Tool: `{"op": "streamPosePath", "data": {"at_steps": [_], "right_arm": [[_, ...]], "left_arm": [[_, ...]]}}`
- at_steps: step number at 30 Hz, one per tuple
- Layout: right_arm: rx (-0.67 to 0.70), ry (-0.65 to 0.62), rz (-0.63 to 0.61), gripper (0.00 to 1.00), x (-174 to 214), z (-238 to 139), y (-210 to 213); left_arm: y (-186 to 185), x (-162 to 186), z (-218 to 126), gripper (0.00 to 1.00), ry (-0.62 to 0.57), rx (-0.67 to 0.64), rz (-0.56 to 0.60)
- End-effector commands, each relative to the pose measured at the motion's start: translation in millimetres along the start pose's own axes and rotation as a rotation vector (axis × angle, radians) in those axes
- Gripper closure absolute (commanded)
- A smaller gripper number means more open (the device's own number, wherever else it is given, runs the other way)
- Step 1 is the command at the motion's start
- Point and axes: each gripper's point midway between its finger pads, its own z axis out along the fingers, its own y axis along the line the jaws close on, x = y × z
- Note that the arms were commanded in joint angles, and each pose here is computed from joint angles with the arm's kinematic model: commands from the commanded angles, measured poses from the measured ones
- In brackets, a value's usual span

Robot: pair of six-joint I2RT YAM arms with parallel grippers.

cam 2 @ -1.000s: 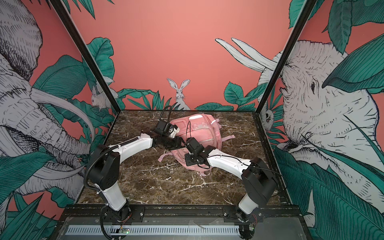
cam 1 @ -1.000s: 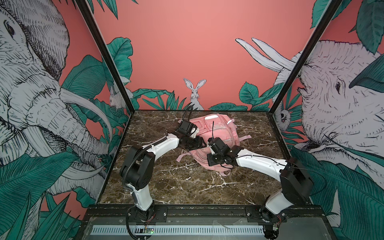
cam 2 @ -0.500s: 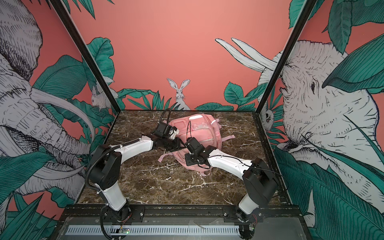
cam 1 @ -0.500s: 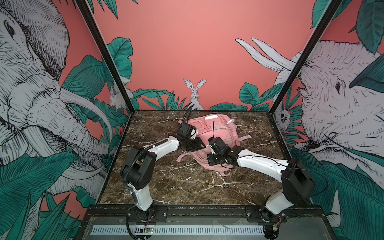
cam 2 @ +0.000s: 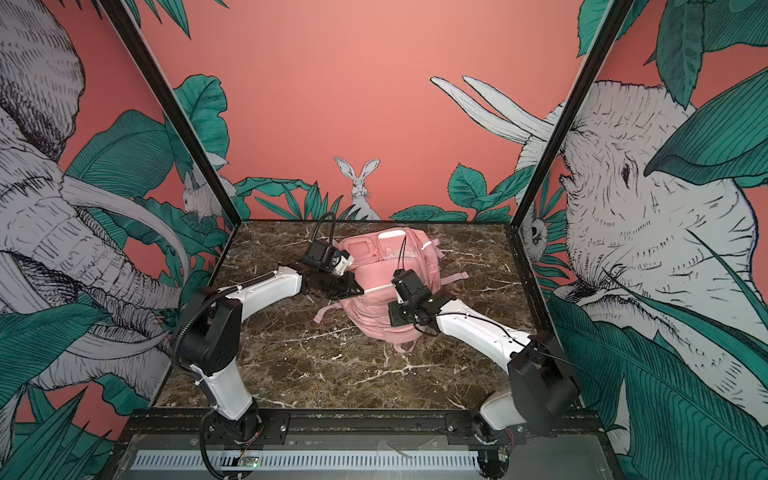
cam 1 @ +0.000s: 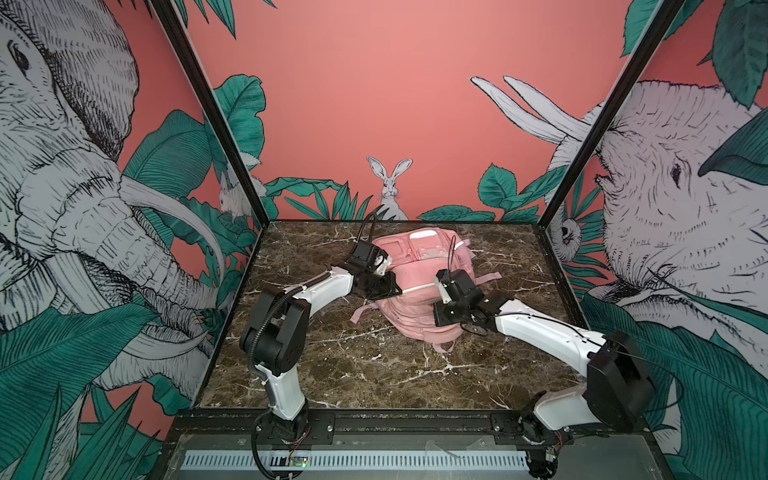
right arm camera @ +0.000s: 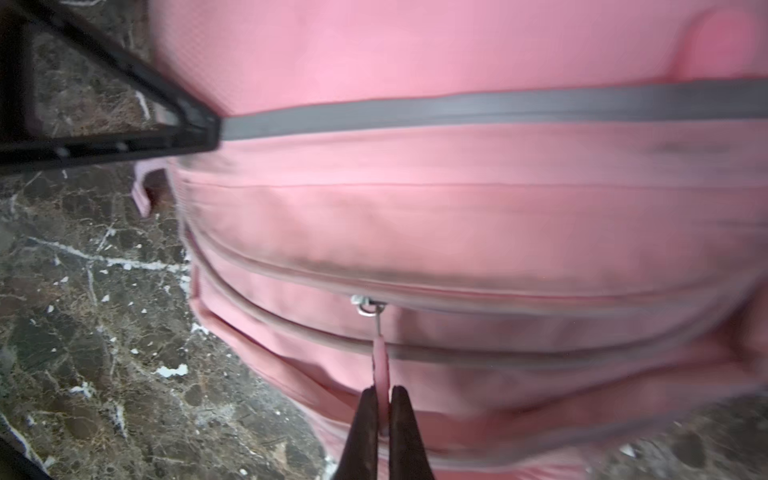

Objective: Pack the student bag

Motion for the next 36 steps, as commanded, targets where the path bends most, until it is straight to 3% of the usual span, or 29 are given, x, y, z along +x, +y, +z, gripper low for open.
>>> {"op": "streamPosePath", "data": {"at_steps": [1,4,8,16,21,25,28,32,36], "right_arm": [[0.135,0.062,0.026,1.00,21,-12,-48],[0.143,0.048,0.042,1.00,19,-18,-57],[0.030,0.035,0.071,1.00,19,-15,-35],[-0.039,0.035,-0.022,1.00,20,-9,18],[-0.082,0.024,-0.038,1.00,16,-1,43],[-0.092,0.014,-0.026,1.00,8,6,50],[-0.092,0.002,-0.028,1.00,3,7,52],[-0.101,0.004,-0.046,1.00,0,7,55],[-0.102,0.010,-0.062,1.00,0,6,56]], "left_arm": [[27,-17,-30,0.98,-0.067,-0.105,0.013],[35,-26,-36,0.96,-0.091,-0.122,0.010],[36,-48,-36,0.94,-0.132,-0.124,0.013],[21,-112,-25,0.92,-0.212,-0.081,0.003],[15,-132,-16,0.79,-0.200,-0.055,0.001],[5,-130,-23,0.52,-0.203,-0.018,0.002],[-1,-115,-37,0.40,-0.200,-0.020,0.019],[-8,-85,-51,0.38,-0.181,0.012,0.007],[-20,-46,-43,0.37,-0.130,0.067,-0.033]]}}
